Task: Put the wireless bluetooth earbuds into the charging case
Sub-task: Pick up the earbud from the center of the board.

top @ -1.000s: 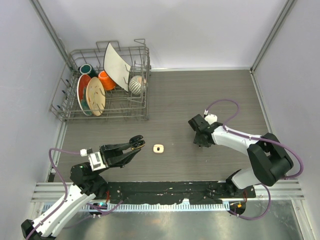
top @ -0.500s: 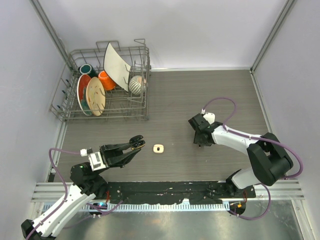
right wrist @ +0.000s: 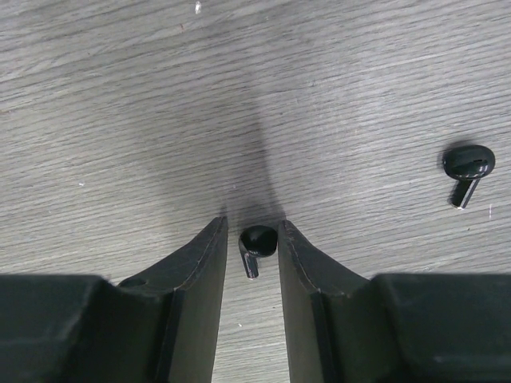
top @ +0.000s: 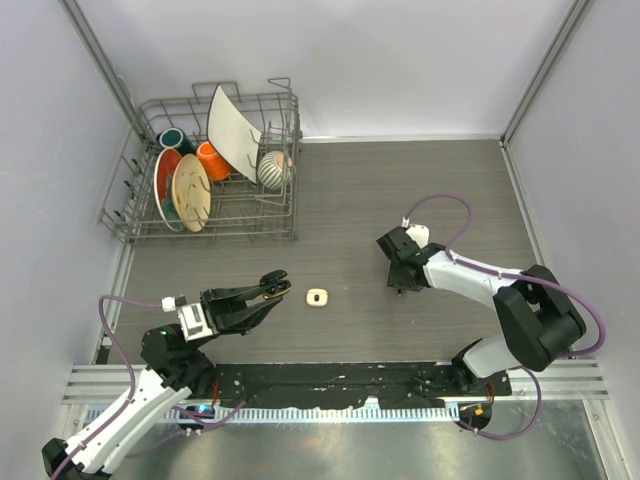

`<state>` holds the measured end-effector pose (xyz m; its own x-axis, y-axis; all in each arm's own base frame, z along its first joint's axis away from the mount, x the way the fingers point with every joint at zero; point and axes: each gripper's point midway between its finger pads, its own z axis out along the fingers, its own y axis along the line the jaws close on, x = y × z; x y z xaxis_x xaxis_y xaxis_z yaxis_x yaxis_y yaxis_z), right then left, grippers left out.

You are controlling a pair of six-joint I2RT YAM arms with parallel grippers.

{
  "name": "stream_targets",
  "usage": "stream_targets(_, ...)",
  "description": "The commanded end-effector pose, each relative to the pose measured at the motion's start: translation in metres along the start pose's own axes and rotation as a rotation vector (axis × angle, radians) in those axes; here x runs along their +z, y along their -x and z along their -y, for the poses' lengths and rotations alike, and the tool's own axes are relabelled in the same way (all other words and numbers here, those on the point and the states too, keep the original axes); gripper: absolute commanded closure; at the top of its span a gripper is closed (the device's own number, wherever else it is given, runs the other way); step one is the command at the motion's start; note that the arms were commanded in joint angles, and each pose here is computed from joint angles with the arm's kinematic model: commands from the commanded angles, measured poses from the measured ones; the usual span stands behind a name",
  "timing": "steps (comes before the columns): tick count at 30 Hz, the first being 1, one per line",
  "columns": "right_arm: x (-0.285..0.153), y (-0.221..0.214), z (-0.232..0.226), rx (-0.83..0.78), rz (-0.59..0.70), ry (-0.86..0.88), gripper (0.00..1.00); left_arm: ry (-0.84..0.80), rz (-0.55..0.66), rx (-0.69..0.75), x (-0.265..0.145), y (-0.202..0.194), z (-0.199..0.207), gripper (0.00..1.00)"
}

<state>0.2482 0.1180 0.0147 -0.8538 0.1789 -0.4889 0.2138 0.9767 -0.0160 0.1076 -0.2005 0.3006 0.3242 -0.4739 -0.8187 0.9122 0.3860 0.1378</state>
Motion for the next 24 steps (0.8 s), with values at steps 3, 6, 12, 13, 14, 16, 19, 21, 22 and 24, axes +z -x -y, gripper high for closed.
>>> stream_targets(3,0.012,-0.0369,0.0223,-0.037,-0.112,-0.072,0.64,0.005,0.032,0.023,0.0025,0.0096,-0.0016,1.0)
stream_targets(6,0.0107,-0.0366,0.0232,-0.037,-0.108,-0.07,0.64,0.006,0.029,0.02,0.0022,0.0086,-0.0016,1.0)
stream_targets(12,0.0079,-0.038,0.0241,-0.031,-0.108,-0.063,0.6,0.004,0.03,0.021,0.0025,0.0087,-0.0014,1.0)
stream_targets(13,0.0078,-0.0385,0.0241,-0.029,-0.108,-0.061,0.59,0.004,0.029,0.022,0.0026,0.0083,-0.0016,1.0)
stream_targets(14,0.007,-0.038,0.0233,-0.025,-0.106,-0.055,0.57,0.004,0.029,0.02,0.0026,0.0083,-0.0015,1.0)
stream_targets(16,0.0066,-0.0382,0.0233,-0.026,-0.106,-0.053,0.57,0.004,0.029,0.019,0.0024,0.008,-0.0014,1.0)
stream_targets(19,0.0071,-0.0379,0.0238,-0.027,-0.104,-0.053,0.59,0.004,0.029,0.017,0.0024,0.008,-0.0014,1.0)
stream_targets(21,0.0066,-0.0383,0.0228,-0.028,-0.107,-0.049,0.63,0.004,0.027,0.018,0.0022,0.0073,-0.0015,1.0)
stream_targets(22,0.007,-0.0391,0.0228,-0.027,-0.108,-0.048,0.63,0.003,0.028,0.017,0.0021,0.0076,-0.001,1.0)
stream_targets(24,0.0064,-0.0388,0.0218,-0.025,-0.106,-0.04,0.64,0.006,0.029,0.019,0.0022,0.0077,-0.0016,1.0)
